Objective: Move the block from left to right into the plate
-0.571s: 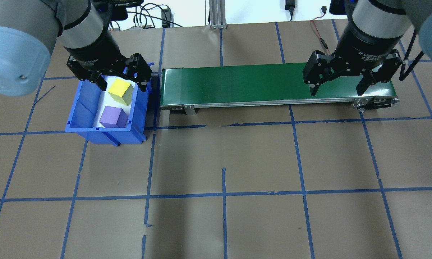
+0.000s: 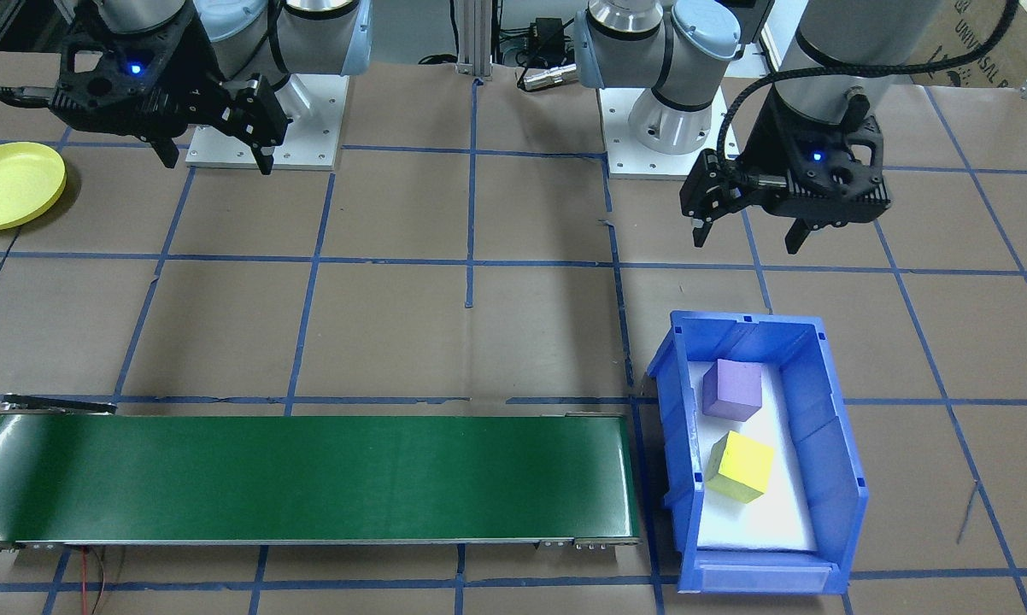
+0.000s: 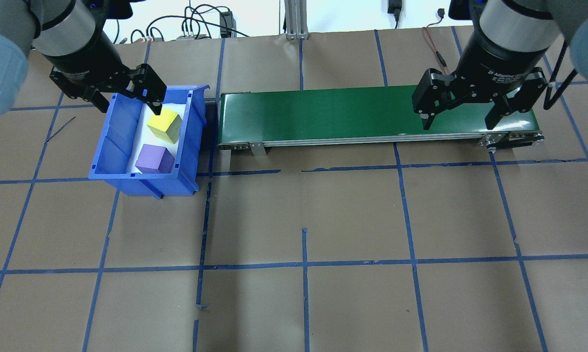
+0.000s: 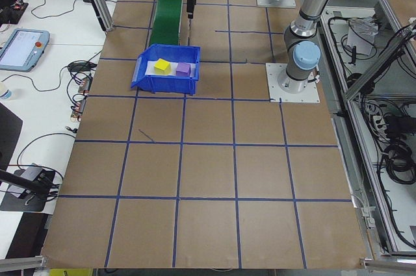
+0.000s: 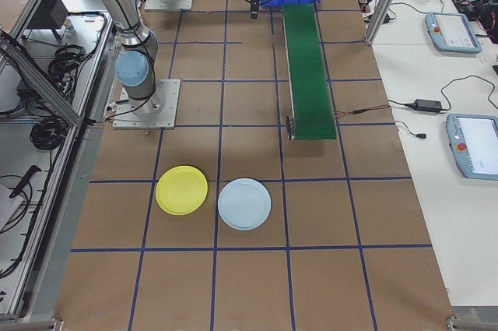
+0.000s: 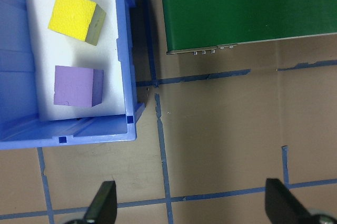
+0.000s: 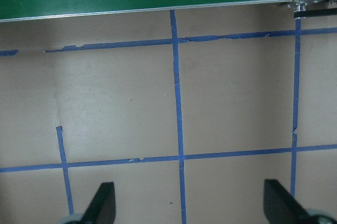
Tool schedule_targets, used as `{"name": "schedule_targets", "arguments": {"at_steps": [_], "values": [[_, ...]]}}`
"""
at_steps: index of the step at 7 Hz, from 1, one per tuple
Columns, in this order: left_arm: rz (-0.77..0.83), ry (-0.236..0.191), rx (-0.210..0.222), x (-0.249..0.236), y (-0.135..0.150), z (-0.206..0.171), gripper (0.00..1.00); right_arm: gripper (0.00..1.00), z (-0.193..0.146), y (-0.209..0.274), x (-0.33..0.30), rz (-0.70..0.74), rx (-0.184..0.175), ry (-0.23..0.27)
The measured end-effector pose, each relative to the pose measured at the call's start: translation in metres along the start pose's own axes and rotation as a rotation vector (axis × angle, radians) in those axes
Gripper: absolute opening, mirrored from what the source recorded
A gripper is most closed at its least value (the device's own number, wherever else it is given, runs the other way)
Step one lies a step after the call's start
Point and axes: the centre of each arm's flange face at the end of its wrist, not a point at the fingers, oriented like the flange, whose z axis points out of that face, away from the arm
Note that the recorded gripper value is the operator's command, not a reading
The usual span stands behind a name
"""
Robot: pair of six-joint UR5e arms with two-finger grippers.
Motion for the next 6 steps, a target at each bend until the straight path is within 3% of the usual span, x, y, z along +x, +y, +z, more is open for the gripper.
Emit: {"name": "schedule_targets", "arguments": {"at_steps": [2,6], "values": [[0.037,0.012,-0.046,-0.01,-0.008,0.034,1.0,1.0,0.0,0.0,0.0,0.0,0.0,0.0],[0.161,0.011,-0.066,-0.033,-0.042,0.105,1.0,1.0,0.0,0.0,0.0,-0.001,0.001,-0.001]]}}
